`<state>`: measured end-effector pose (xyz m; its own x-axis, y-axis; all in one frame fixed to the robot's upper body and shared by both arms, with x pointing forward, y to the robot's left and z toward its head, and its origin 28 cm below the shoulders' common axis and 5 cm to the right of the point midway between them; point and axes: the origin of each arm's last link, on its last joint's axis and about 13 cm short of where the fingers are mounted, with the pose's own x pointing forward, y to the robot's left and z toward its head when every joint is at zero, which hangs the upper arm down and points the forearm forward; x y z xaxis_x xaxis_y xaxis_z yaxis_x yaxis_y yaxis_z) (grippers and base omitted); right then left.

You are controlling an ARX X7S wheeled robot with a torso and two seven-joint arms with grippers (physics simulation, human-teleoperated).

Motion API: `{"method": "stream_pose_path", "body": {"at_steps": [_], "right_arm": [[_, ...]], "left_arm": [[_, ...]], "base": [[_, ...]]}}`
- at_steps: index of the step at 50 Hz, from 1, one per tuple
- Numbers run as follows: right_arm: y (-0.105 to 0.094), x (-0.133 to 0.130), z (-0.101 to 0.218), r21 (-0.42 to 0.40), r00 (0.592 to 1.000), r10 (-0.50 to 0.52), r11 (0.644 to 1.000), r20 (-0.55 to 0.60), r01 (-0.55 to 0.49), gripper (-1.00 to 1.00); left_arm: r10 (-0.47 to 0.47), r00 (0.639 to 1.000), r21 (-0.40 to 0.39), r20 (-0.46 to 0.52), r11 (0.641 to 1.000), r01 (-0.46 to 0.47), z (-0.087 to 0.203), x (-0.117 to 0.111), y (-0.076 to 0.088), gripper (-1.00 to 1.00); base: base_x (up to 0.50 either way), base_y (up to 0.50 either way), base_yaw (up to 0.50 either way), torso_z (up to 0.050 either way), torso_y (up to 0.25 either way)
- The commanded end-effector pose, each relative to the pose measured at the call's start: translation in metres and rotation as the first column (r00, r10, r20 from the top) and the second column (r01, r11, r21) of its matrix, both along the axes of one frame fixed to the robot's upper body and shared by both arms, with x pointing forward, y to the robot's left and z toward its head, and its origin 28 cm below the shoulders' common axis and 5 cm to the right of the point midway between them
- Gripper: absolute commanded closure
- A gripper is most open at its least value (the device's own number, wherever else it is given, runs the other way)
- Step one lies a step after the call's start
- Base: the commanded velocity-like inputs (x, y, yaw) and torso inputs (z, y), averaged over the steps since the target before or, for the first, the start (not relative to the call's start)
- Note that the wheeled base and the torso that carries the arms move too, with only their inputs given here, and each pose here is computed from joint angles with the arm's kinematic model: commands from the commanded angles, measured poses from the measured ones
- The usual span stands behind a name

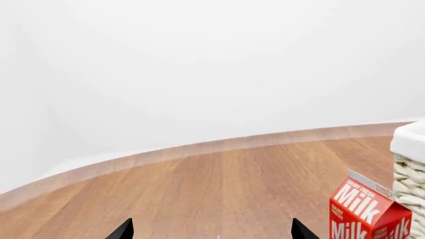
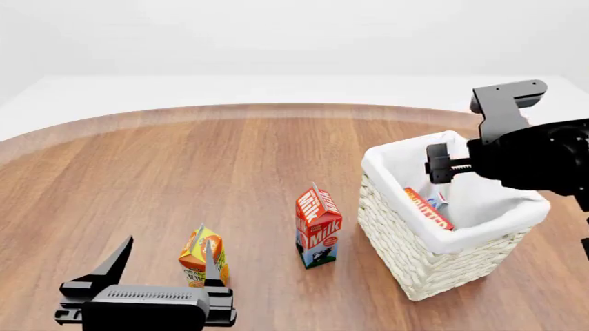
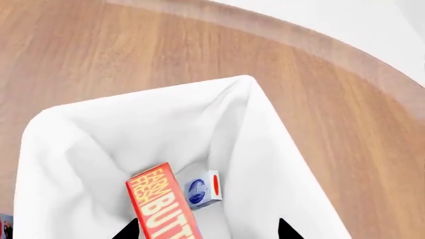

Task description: Pick up the cream cheese box and the butter, and put them in the basket.

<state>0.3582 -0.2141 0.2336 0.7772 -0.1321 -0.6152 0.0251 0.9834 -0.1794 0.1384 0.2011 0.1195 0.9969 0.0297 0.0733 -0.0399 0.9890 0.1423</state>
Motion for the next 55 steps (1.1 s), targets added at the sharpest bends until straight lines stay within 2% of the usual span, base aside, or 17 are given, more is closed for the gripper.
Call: {"method": "stream_pose_path", "body": {"at_steps": [1,10,21,30,31,36,37,41,45,46,55], "right_arm": [[0.005,-0.015,0.012,0.023,0.997,0.002,1.000,0.077,-0.004,-1.00],[0.012,-0.039,0.023,0.083,0.985,-0.014,0.997,0.172,0.000,-1.00],[0.028,-0.079,0.027,0.068,0.963,0.060,0.994,0.262,-0.081,-1.00],[0.032,-0.105,0.028,0.099,0.945,0.058,0.991,0.321,-0.094,-1.00],[0.032,-0.110,0.026,0.053,0.932,0.070,0.994,0.357,-0.095,-1.00],[0.037,-0.122,0.024,0.068,0.923,0.081,0.991,0.376,-0.115,-1.00],[0.039,-0.126,0.021,0.032,0.911,0.109,0.991,0.399,-0.132,-1.00],[0.043,-0.136,0.017,0.035,0.897,0.106,0.990,0.429,-0.133,-1.00],[0.047,-0.147,0.014,0.020,0.885,0.100,0.992,0.454,-0.122,-1.00],[0.048,-0.149,0.014,0.038,0.886,0.091,0.992,0.455,-0.121,-1.00],[0.057,-0.177,0.007,-0.023,0.849,0.054,0.999,0.525,-0.049,-1.00]], "left_arm": [[0.003,1.000,0.003,0.001,1.000,-0.003,0.000,0.000,0.000,-1.00],[0.004,1.000,0.002,0.002,1.000,-0.004,0.001,0.000,0.001,-1.00],[-0.002,1.000,0.004,0.005,1.000,0.002,0.001,-0.001,0.000,-1.00],[-0.001,1.000,0.005,0.006,1.000,0.001,0.001,-0.002,-0.001,-1.00],[-0.002,1.000,0.005,0.006,1.000,0.002,0.001,-0.002,-0.001,-1.00],[0.000,1.000,0.005,0.005,1.000,0.000,0.001,-0.002,0.000,-1.00],[-0.001,1.000,0.004,0.006,1.000,0.001,0.001,-0.002,0.000,-1.00],[0.001,1.000,0.004,0.008,1.000,-0.001,0.002,-0.002,0.000,-1.00],[0.001,1.000,0.005,0.006,1.000,-0.001,0.001,-0.001,0.000,-1.00],[-0.001,1.000,0.004,0.006,1.000,0.001,0.001,-0.002,0.000,-1.00],[-0.001,1.000,0.006,0.006,1.000,0.001,0.001,-0.001,-0.001,-1.00]], "base": [[0.00,0.00,0.00,0.000,0.000],[0.00,0.00,0.00,0.000,0.000],[0.00,0.00,0.00,0.000,0.000],[0.00,0.00,0.00,0.000,0.000],[0.00,0.00,0.00,0.000,0.000],[0.00,0.00,0.00,0.000,0.000],[0.00,0.00,0.00,0.000,0.000],[0.00,0.00,0.00,0.000,0.000],[0.00,0.00,0.00,0.000,0.000],[0.00,0.00,0.00,0.000,0.000],[0.00,0.00,0.00,0.000,0.000]]}}
